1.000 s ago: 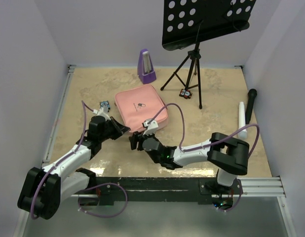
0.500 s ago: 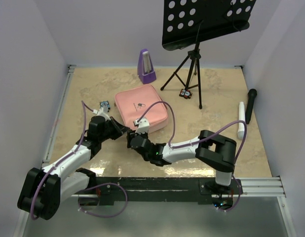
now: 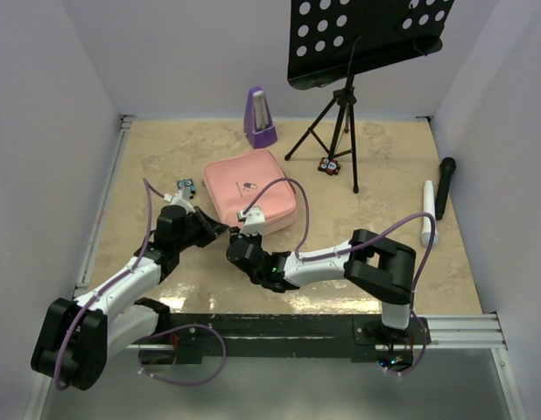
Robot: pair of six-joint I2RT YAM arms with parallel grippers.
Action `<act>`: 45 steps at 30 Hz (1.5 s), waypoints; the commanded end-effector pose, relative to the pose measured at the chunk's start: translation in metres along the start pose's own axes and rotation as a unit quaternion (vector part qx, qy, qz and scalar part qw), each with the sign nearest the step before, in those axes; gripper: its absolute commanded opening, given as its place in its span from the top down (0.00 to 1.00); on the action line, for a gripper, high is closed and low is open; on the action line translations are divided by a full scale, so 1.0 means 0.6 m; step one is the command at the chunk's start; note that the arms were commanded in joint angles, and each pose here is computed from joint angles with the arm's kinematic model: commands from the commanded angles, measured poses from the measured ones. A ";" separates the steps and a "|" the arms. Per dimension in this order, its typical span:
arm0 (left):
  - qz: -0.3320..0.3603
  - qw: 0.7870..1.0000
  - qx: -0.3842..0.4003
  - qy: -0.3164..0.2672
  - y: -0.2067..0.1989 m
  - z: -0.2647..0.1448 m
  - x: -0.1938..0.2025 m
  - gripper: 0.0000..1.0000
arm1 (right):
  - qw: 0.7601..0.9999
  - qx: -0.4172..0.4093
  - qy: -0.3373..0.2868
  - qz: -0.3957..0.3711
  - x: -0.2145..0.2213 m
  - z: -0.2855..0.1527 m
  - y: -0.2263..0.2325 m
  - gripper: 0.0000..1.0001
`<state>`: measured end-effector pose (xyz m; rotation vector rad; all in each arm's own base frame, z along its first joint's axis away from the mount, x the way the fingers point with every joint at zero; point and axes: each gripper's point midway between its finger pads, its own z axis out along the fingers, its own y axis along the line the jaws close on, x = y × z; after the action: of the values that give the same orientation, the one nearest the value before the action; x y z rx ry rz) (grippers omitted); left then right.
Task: Organize the medicine kit
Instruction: Zip the medicine box at the center of the board.
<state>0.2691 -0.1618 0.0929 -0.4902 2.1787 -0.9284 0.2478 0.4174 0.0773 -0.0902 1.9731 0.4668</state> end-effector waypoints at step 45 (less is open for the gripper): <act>0.031 0.999 -0.018 -0.004 0.013 -0.003 -0.005 1.00 | 0.996 0.084 0.002 0.018 0.005 0.017 -0.109 1.00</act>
<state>0.2709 -0.1596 0.0928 -0.4893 2.1727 -0.9130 0.2508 0.4141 0.0720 -0.0237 1.9988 0.5199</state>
